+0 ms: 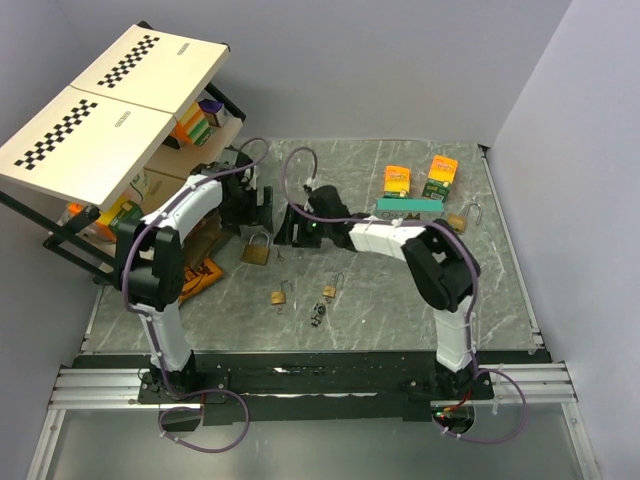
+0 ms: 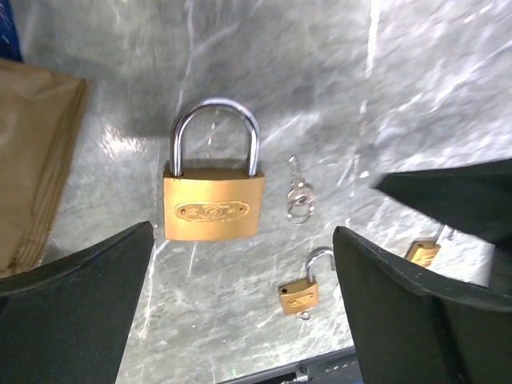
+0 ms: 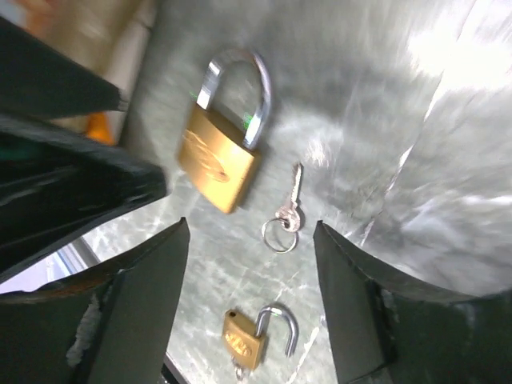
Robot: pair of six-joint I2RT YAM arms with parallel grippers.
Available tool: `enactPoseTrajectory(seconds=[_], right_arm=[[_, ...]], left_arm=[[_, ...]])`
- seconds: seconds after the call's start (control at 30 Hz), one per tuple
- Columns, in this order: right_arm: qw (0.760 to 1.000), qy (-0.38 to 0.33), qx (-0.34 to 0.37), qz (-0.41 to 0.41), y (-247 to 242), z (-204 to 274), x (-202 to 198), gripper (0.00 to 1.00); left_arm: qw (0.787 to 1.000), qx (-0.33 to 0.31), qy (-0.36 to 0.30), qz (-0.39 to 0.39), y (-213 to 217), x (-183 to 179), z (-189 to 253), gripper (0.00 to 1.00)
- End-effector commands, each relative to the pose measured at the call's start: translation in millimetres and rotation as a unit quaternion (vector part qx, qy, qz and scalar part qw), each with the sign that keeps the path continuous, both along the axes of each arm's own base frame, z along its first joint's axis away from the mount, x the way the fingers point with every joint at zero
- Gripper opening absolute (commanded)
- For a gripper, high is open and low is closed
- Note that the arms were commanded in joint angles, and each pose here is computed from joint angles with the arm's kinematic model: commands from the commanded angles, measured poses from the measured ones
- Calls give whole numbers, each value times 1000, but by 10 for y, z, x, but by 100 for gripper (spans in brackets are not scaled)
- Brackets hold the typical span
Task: Lock with the key
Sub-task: Place the key at the center of the board, then pick up the lock from the center of the board.
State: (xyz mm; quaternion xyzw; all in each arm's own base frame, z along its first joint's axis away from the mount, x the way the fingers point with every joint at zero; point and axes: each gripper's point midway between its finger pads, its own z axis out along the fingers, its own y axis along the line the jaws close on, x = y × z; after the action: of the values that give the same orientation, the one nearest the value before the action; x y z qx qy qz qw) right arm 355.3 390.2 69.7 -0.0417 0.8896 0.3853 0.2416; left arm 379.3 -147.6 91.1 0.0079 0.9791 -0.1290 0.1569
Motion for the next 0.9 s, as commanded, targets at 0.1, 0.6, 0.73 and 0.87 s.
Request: enactPoseTrajectory(seconds=[0.1,0.6,0.73,0.87], right_arm=[[991,-131,11,7,-598,1034,188,75],[940,-160,-202,-224,-3337,1289,196,100],[907,-88,-250,-327,-4156,997,87,100],[896,-52,-273,-346,-4528,789,58,100]], left_arm=[[992,-33,-117,-16,-89,304,683,96],[947,-105,-299,-58,-308,569,1545,96],[942,-108,-311,-69,-338,635,1673,96],[929,-115,-344,-78,-350,709,1842,96]])
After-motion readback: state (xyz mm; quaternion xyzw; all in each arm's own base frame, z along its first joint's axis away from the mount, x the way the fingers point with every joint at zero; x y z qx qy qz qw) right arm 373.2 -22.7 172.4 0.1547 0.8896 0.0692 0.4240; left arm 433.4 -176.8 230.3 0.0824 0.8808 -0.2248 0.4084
